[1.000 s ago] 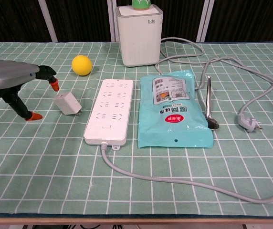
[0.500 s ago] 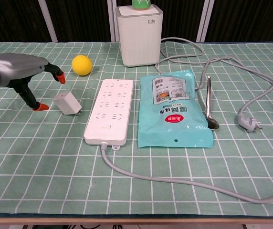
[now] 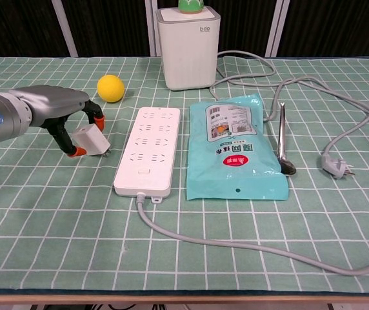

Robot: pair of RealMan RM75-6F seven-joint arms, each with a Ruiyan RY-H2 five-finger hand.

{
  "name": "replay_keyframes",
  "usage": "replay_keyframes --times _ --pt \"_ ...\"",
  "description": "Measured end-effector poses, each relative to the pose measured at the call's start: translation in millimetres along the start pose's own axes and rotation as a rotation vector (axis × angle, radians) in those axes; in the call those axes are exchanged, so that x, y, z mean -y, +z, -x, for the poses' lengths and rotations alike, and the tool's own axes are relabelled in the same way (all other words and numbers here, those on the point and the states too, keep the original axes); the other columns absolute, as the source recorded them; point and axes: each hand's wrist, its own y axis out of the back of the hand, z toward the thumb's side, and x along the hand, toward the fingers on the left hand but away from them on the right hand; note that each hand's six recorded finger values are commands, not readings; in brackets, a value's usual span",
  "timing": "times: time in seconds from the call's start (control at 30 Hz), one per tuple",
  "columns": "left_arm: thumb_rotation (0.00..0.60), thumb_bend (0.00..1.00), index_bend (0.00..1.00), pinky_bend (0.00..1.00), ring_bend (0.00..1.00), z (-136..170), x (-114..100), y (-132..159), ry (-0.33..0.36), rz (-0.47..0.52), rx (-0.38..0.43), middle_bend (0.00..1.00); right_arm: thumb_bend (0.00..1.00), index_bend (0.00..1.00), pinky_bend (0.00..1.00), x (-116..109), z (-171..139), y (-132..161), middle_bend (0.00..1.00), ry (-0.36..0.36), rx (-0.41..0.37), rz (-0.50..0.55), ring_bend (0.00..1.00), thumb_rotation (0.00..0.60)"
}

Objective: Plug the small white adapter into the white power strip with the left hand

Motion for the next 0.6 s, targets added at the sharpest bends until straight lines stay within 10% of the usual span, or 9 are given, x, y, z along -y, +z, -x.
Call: replay_keyframes --times 0.6 --pt "0.6 0.43 0.67 0.04 0.17 4 -11 5 0.093 0.025 0.02 0.67 0.34 0.0 0.0 0 0 0 0.0 -0.001 0.004 0.004 0.0 0.6"
